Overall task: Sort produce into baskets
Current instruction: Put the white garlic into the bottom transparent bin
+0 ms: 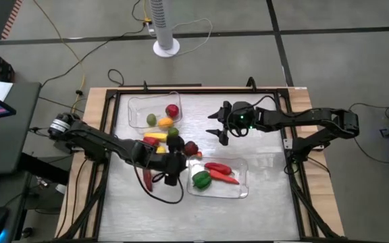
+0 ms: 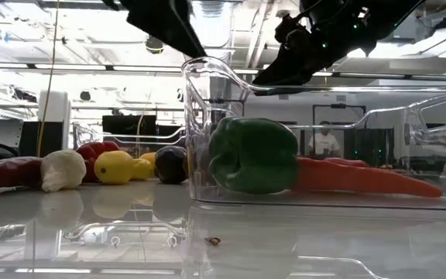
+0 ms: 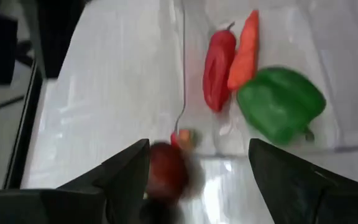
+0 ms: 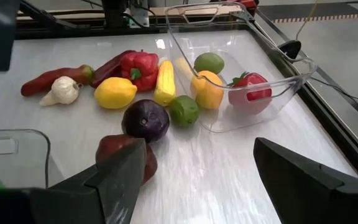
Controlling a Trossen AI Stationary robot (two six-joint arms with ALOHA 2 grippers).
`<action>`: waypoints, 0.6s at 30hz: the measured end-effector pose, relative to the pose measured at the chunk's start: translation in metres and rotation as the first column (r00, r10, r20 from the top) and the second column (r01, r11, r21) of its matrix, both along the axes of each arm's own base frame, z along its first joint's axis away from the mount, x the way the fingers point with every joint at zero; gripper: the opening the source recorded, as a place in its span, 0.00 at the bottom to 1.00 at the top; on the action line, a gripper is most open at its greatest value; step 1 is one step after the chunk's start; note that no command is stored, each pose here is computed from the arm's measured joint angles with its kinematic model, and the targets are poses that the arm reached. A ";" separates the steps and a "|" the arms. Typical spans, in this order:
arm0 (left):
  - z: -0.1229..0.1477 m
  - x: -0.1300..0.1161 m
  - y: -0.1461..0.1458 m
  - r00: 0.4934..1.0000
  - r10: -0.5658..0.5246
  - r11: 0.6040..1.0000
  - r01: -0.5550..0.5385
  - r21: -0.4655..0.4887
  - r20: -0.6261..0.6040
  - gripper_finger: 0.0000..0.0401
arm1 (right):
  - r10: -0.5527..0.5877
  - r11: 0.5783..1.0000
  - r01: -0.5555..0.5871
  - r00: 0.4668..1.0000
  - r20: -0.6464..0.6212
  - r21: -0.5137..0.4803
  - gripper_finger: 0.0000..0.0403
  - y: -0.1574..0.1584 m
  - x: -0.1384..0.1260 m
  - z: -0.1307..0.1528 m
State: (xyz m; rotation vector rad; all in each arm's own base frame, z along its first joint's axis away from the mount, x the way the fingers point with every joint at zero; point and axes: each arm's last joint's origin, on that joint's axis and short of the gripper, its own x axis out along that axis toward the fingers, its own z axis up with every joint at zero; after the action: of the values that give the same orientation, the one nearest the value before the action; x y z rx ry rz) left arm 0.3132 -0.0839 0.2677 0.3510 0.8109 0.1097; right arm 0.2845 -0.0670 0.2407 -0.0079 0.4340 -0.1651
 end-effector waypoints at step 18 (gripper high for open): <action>-0.056 -0.076 -0.005 0.944 0.102 0.965 -0.170 -0.198 -0.315 0.65 | -0.006 1.000 0.006 1.000 -0.002 0.010 0.81 0.000 0.000 0.000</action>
State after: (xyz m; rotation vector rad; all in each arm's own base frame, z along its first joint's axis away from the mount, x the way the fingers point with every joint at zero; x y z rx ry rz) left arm 0.2374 -0.0885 0.2112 0.0979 1.1414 0.0948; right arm 0.2844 -0.0669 0.2403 0.0035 0.4369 -0.1690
